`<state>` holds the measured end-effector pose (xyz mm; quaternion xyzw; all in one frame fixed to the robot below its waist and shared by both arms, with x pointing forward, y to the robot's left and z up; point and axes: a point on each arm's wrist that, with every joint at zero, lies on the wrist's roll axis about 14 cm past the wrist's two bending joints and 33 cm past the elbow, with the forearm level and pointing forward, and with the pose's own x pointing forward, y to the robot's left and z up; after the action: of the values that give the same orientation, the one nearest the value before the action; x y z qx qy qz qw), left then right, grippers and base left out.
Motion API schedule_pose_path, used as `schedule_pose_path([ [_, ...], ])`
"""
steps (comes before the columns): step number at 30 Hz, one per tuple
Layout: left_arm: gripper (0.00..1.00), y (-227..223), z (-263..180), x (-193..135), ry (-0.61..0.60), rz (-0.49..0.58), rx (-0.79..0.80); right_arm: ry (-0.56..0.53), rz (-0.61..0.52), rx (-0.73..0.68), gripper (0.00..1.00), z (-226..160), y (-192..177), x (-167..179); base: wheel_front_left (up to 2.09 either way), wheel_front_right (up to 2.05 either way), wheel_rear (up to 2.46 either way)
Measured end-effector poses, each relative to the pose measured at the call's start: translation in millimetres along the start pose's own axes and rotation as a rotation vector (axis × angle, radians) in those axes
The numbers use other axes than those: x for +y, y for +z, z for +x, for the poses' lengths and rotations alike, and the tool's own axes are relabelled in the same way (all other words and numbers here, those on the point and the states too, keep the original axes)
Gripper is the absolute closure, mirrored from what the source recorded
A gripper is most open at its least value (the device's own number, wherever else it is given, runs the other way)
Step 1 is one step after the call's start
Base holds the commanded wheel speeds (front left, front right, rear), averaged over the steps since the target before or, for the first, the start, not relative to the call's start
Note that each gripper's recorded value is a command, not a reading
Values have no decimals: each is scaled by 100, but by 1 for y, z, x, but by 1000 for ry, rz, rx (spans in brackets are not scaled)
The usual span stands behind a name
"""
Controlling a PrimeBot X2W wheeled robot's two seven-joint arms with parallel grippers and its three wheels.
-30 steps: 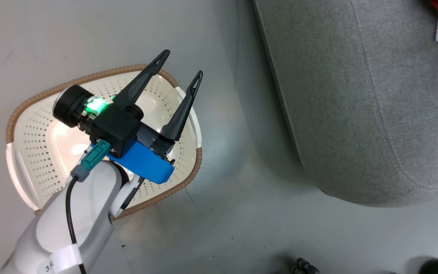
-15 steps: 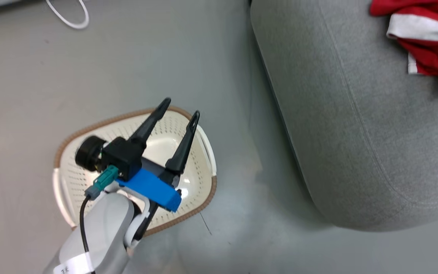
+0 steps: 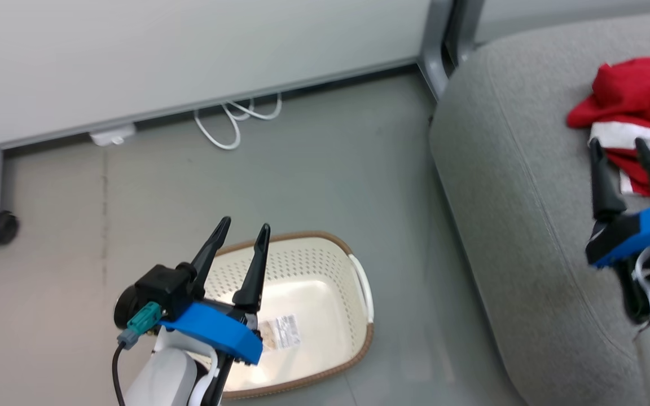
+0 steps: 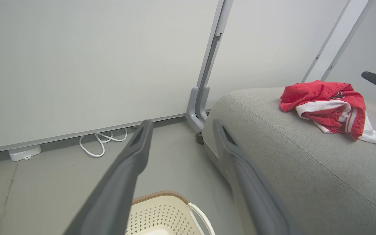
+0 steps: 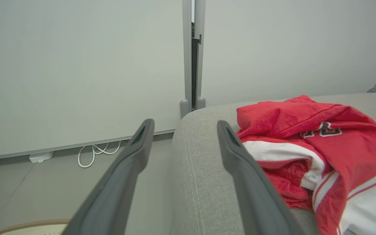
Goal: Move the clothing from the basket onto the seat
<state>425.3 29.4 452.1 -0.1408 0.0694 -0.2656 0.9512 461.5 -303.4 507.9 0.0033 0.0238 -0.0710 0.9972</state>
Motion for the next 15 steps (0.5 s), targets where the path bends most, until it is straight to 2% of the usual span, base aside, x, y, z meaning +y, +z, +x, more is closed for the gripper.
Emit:
schedule_pose_path([
  [8,0,16,-45,29,151,23,-42,176,35,-21,0,-31,5,76,0,0,0],
  [15,0,29,-81,50,258,34,-86,267,39,-7,0,-57,6,112,0,0,0],
])
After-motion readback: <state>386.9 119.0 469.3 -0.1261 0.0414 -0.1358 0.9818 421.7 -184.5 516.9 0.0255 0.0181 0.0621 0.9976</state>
